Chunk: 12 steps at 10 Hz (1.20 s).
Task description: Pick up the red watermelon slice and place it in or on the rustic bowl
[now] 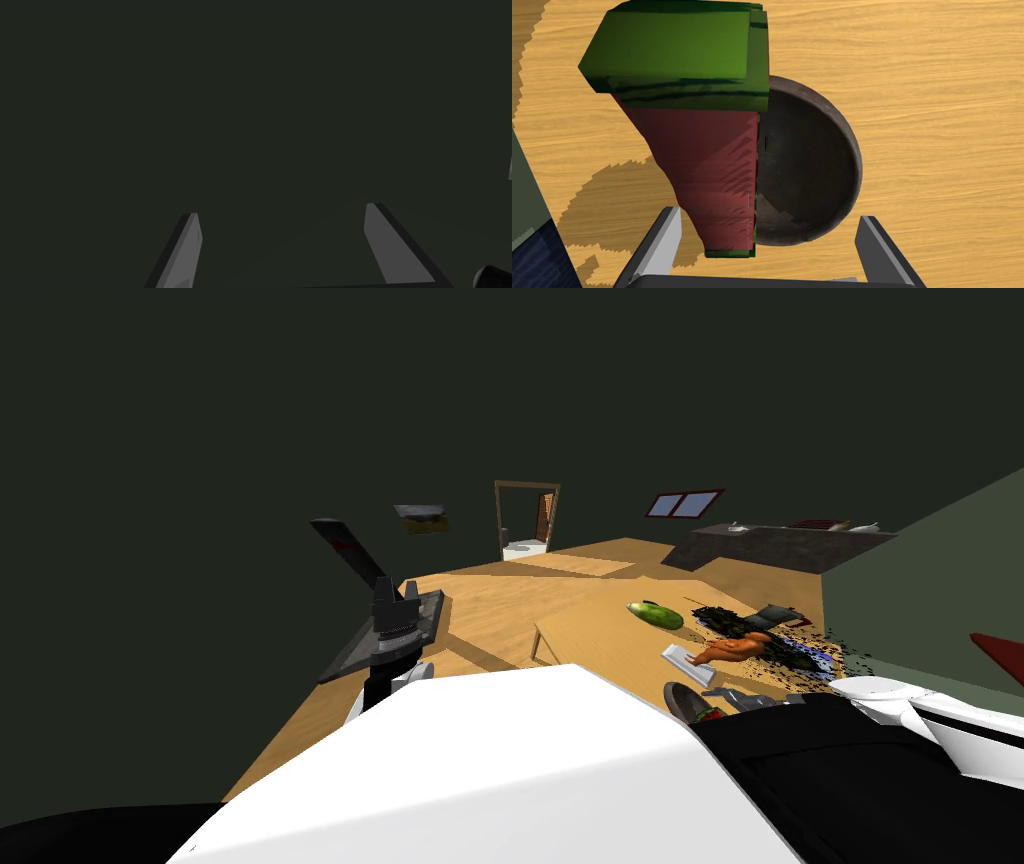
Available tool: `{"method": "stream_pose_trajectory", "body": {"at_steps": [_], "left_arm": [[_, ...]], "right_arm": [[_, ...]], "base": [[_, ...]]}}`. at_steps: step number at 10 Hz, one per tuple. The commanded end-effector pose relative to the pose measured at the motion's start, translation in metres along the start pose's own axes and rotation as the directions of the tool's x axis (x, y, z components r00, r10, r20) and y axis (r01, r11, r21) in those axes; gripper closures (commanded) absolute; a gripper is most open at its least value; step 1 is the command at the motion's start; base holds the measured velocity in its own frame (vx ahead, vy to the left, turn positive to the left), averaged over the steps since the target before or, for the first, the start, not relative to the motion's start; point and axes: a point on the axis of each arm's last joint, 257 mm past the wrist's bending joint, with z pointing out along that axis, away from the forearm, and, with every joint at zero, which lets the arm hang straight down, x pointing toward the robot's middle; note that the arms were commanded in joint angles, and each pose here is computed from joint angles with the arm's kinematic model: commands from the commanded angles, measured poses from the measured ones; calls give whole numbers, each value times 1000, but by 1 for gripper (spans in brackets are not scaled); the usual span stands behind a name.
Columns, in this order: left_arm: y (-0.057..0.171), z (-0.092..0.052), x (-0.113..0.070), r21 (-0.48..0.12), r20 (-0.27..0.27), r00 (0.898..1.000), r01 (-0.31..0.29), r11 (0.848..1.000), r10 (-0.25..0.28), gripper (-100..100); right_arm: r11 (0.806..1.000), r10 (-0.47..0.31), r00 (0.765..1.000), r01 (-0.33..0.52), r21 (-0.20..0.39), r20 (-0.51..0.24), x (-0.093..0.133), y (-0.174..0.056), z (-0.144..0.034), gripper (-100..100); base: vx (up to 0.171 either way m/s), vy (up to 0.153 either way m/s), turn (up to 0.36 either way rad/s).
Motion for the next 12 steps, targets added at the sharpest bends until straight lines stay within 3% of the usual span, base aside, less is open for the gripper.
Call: {"method": "stream_pose_trajectory", "body": {"at_steps": [1, 2, 3, 4, 6, 7, 12], "left_arm": [[0, 0, 0, 0, 0, 1000, 0, 1000, 0, 0], [0, 0, 0, 0, 0, 1000, 0, 1000, 0, 0], [0, 0, 0, 0, 0, 1000, 0, 1000, 0, 0], [0, 0, 0, 0, 0, 1000, 0, 1000, 0, 0], [0, 0, 0, 0, 0, 1000, 0, 1000, 0, 0], [0, 0, 0, 0, 0, 1000, 0, 1000, 0, 0], [0, 0, 0, 0, 0, 1000, 0, 1000, 0, 0]], "right_arm": [[1000, 0, 1000, 0, 0, 0, 0, 0, 0, 0], [1000, -2, 1000, 2, -20, -16, 1, 13, -8, -100], [1000, -2, 1000, 2, -20, -16, 1, 13, -8, -100], [999, -6, 999, 5, -45, -35, 3, 29, -18, -100], [999, -6, 999, 4, -44, -32, 2, 28, -18, -100], [999, -6, 999, 4, -45, -35, 3, 29, -19, 0], [999, -6, 999, 4, -45, -35, 3, 29, -19, 0]], "base": [[0, 0, 0], [-58, -14, -38], [-85, -26, -10], [-122, -51, -45], [-99, -25, -10], [-10, -3, -3], [-1, 0, 0]]}}
